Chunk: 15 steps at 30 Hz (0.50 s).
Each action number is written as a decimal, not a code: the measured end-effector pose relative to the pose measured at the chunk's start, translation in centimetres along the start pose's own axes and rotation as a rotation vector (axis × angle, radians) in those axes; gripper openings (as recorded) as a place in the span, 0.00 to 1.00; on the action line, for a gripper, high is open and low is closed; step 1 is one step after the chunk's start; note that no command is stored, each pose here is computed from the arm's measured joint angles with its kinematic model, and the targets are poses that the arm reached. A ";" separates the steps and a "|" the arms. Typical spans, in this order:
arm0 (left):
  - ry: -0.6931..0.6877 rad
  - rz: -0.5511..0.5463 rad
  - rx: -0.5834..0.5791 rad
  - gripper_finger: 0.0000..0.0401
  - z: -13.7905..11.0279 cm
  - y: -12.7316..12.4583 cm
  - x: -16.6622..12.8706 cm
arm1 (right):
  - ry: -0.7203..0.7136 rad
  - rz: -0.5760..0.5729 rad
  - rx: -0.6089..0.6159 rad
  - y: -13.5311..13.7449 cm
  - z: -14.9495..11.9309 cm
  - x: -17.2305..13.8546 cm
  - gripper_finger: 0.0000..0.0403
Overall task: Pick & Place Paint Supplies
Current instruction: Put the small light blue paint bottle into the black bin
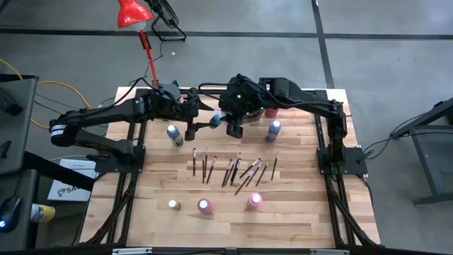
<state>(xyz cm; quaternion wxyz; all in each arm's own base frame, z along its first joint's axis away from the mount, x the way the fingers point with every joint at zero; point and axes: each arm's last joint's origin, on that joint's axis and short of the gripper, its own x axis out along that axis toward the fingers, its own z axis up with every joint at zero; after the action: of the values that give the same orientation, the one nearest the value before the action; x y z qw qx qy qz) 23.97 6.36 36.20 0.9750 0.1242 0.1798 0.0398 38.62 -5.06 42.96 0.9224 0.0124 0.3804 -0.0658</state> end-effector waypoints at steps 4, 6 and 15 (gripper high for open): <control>0.007 0.069 0.013 0.62 0.2 0.2 -0.9 | 0.060 -0.088 0.091 -1.1 -0.6 0.0 0.28; 0.033 0.098 0.016 0.62 0.1 0.1 -1.4 | 0.081 -0.122 0.151 -1.9 -0.9 0.0 0.28; 0.057 0.211 0.045 0.63 0.2 0.2 -3.8 | 0.088 -0.331 0.374 -6.2 -1.6 -0.4 0.28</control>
<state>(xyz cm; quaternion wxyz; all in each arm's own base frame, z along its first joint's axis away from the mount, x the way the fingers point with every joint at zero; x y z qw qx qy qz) 20.51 6.04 37.77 0.9568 0.1632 0.1943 0.1416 36.46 -11.03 42.28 0.8634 0.1232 0.3982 -0.2843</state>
